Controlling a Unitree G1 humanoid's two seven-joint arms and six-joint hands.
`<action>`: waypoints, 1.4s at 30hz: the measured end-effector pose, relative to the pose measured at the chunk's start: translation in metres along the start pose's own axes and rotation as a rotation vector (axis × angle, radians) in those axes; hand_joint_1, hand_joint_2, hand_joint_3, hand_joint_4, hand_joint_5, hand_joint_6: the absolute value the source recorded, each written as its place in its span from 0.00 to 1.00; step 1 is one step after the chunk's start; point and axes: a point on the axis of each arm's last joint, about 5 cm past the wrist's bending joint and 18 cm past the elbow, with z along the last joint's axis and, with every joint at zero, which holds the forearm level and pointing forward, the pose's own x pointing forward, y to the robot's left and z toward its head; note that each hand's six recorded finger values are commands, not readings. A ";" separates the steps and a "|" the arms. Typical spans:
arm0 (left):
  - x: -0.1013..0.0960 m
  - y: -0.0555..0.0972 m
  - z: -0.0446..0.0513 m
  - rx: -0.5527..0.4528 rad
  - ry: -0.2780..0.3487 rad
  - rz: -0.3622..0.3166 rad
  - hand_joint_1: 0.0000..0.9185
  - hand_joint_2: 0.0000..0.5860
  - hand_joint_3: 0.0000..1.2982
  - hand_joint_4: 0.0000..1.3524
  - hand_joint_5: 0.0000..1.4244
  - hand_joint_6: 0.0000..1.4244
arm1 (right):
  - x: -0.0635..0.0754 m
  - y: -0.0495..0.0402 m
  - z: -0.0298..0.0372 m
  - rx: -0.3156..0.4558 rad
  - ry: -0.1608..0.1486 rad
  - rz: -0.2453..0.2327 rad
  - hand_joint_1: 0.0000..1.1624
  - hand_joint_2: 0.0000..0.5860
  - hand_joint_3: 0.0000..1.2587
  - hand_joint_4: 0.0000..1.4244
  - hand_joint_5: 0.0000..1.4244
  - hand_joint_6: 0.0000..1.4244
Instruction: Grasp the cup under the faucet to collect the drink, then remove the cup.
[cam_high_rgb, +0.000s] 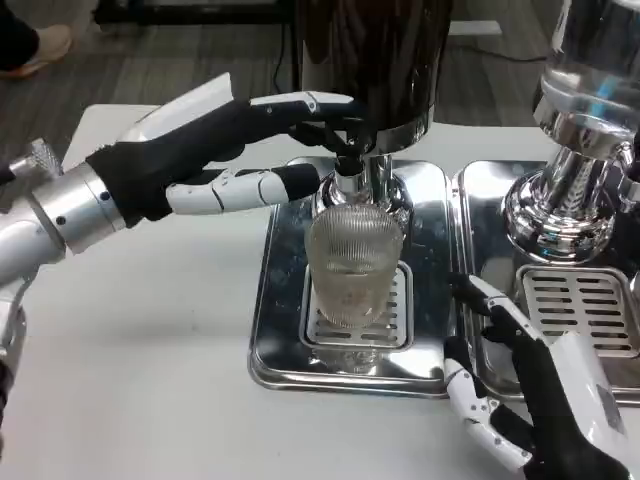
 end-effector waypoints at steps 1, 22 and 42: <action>0.000 0.000 0.0004 0.004 -0.003 -0.002 0.03 0.18 0.17 0.15 0.19 0.18 | 0.000 0.0001 -0.0002 0.000 0.000 0.000 0.42 0.83 0.17 0.15 0.14 0.21; -0.003 0.008 0.0103 0.096 -0.069 -0.022 0.03 0.17 0.18 0.15 0.19 0.18 | 0.009 -0.0027 -0.0030 0.048 0.011 -0.021 0.42 0.80 0.15 0.14 0.14 0.21; -0.007 0.009 0.0113 0.067 -0.079 -0.038 0.03 0.17 0.18 0.15 0.19 0.18 | 0.017 -0.0092 -0.0039 0.072 0.032 -0.032 0.41 0.75 0.12 0.11 0.11 0.19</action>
